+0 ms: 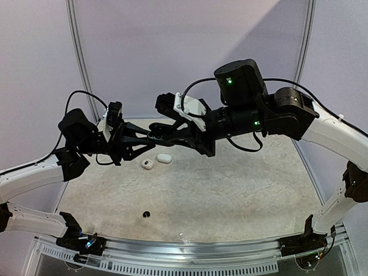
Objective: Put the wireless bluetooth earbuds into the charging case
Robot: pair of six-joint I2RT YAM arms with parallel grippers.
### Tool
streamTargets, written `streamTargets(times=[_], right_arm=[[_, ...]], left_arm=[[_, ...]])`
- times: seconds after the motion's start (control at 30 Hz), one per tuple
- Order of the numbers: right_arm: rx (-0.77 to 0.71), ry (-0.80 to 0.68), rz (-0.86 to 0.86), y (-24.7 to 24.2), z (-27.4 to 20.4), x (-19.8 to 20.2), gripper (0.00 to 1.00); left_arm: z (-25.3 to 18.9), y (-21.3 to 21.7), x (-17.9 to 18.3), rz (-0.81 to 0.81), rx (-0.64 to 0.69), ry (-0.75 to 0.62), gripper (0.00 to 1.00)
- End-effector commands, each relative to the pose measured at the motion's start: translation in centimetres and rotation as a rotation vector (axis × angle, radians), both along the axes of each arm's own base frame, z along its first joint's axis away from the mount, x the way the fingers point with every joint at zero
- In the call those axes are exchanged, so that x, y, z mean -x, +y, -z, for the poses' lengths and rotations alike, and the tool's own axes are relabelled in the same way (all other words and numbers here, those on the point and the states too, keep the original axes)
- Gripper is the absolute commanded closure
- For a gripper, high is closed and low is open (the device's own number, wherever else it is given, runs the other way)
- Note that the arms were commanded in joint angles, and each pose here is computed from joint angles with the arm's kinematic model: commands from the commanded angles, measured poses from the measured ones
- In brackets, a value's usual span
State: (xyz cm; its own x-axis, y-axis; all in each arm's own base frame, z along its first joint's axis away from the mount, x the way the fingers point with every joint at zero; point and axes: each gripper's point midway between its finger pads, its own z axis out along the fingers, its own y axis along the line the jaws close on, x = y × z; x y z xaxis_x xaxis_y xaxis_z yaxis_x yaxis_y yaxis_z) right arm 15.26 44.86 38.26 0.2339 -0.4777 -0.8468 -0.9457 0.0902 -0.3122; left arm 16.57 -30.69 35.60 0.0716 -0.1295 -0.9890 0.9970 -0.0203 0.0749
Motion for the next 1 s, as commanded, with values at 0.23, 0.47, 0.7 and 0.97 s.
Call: streamTargets(times=[0.23,0.47,0.7,0.97], right_arm=[[-0.073,-0.021,0.034,-0.3,-2.1,-0.3,0.69],[-0.395,-0.065,0.011,-1.8,-10.5,0.9,0.58],[-0.610,0.195,0.573,-9.0,-12.8,-9.8,0.52],[-0.298,0.613,1.013,-10.0,3.8,-15.3,0.50]], left_arm=[[-0.2,0.3,-1.3,-0.076,0.000,0.073,1.00],[1.0,1.1,-4.3,-0.257,-0.022,0.165,1.00],[2.3,3.7,-8.7,-0.567,-0.043,0.264,1.00],[2.8,8.6,-10.9,-0.889,-0.116,0.223,1.00]])
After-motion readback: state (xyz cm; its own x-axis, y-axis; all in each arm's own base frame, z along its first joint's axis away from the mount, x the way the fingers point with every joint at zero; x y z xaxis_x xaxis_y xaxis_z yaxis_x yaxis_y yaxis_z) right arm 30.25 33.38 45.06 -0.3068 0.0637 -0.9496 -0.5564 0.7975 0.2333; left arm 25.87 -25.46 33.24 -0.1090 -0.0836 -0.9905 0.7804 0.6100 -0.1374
